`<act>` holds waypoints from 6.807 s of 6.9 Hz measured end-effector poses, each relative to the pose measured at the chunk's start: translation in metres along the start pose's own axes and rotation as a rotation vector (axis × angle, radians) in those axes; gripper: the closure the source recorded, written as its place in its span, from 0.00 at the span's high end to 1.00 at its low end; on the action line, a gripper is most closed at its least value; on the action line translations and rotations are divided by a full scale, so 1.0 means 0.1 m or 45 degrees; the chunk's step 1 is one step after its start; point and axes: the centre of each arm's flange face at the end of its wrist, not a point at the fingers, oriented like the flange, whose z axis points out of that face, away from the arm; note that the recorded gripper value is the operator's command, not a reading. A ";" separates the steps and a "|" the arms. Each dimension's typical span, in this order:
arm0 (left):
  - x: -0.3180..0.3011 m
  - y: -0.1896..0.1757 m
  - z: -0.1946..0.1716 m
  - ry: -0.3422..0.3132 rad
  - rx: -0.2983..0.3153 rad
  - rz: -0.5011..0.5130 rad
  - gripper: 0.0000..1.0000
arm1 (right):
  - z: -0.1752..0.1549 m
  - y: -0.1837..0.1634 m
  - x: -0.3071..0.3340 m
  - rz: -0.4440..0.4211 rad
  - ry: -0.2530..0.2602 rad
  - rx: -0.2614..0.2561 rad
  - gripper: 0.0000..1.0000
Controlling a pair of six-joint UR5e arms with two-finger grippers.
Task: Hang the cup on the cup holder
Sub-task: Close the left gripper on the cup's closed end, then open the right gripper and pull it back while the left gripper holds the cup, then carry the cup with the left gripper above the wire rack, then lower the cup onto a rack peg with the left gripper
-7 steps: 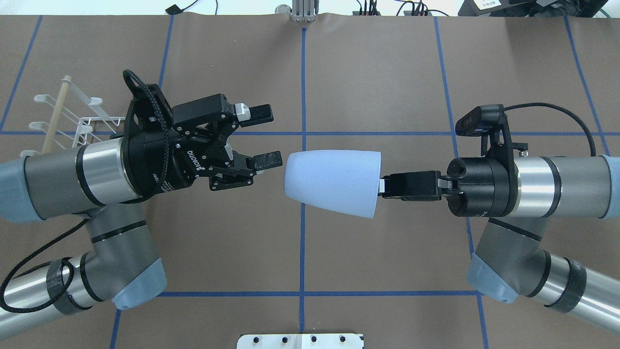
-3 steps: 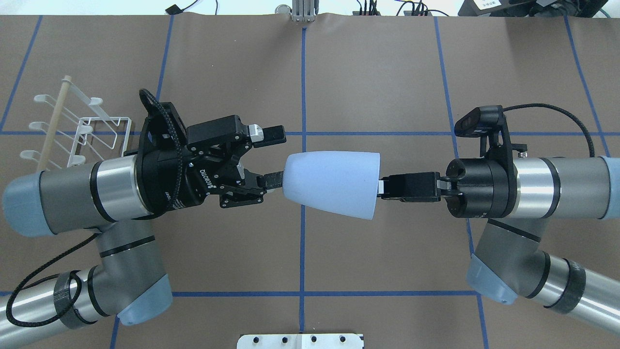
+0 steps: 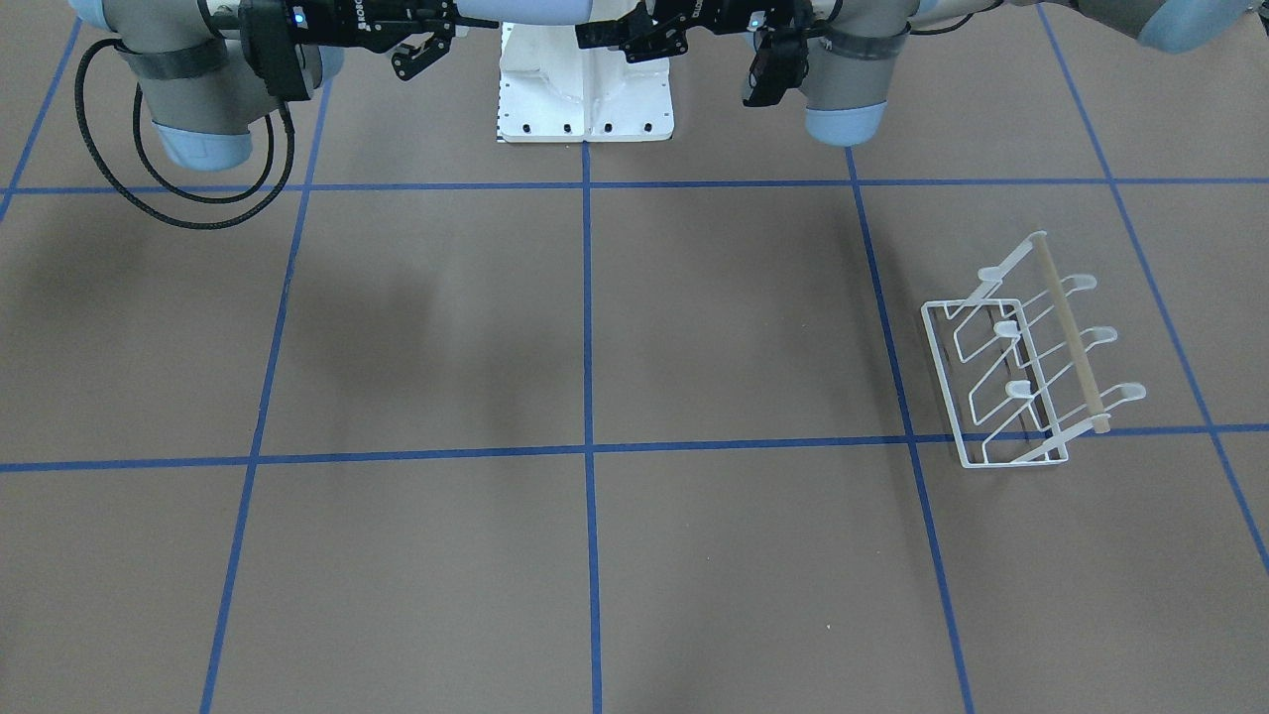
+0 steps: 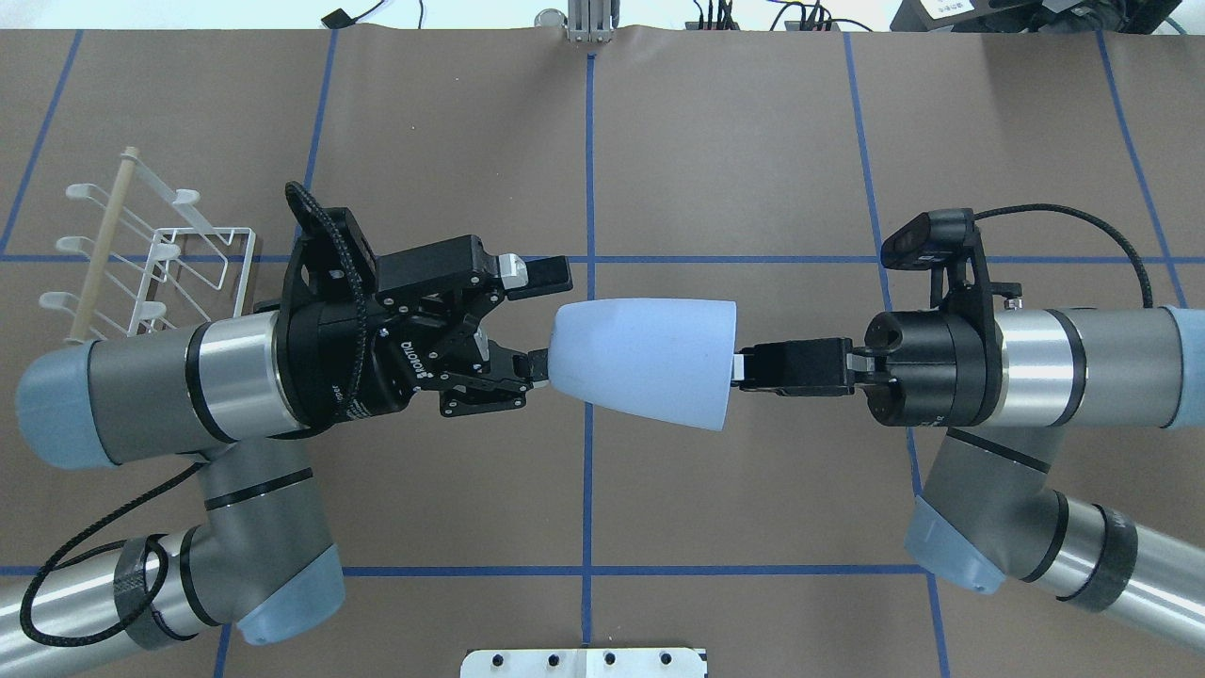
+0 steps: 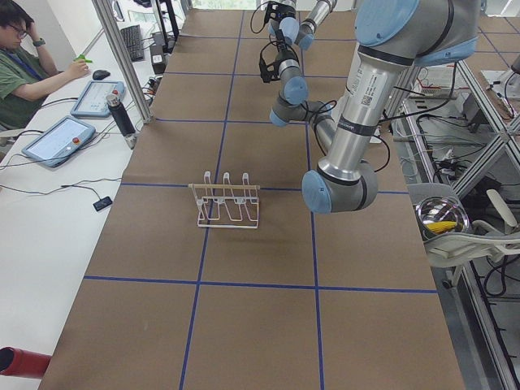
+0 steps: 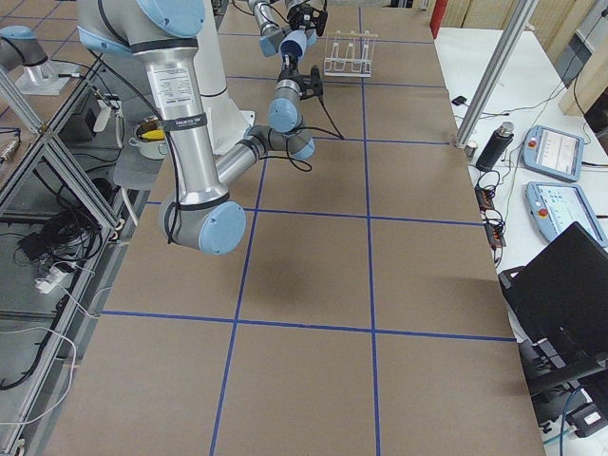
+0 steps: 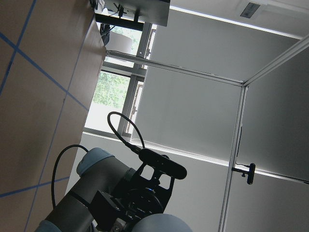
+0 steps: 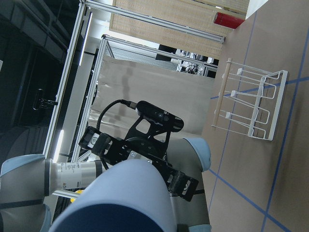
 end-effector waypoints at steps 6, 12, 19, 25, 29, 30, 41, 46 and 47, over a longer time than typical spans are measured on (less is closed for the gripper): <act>-0.06 0.10 0.04 -0.005 -0.023 -0.018 0.81 | 0.00 0.00 0.00 -0.001 0.000 -0.001 0.00; -0.06 0.16 0.01 -0.003 -0.036 -0.025 0.00 | 0.01 -0.02 0.03 0.006 0.003 0.029 1.00; -0.11 0.10 -0.04 -0.040 -0.024 -0.019 0.00 | -0.64 -0.67 0.35 -0.088 0.210 0.202 1.00; 1.01 -0.41 -0.13 -0.762 0.284 0.286 0.00 | -1.91 -2.49 0.49 -0.094 1.076 0.121 1.00; 1.41 -0.43 -0.60 -1.413 0.387 0.594 0.00 | -2.85 -2.97 0.89 -0.352 1.673 -0.005 1.00; 1.45 -0.55 -0.75 -1.546 0.384 0.657 0.00 | -3.08 -3.03 0.96 -0.404 1.804 -0.148 1.00; 1.34 -3.06 -1.98 -2.140 0.054 0.529 0.00 | -4.04 -2.70 1.19 -0.040 1.905 -0.647 1.00; 1.10 -3.38 -2.07 -2.106 0.023 0.513 0.00 | -4.02 -2.66 1.21 -0.023 1.850 -0.639 1.00; 1.04 -3.42 -2.10 -2.099 0.016 0.511 0.00 | -4.02 -2.66 1.21 -0.023 1.847 -0.639 1.00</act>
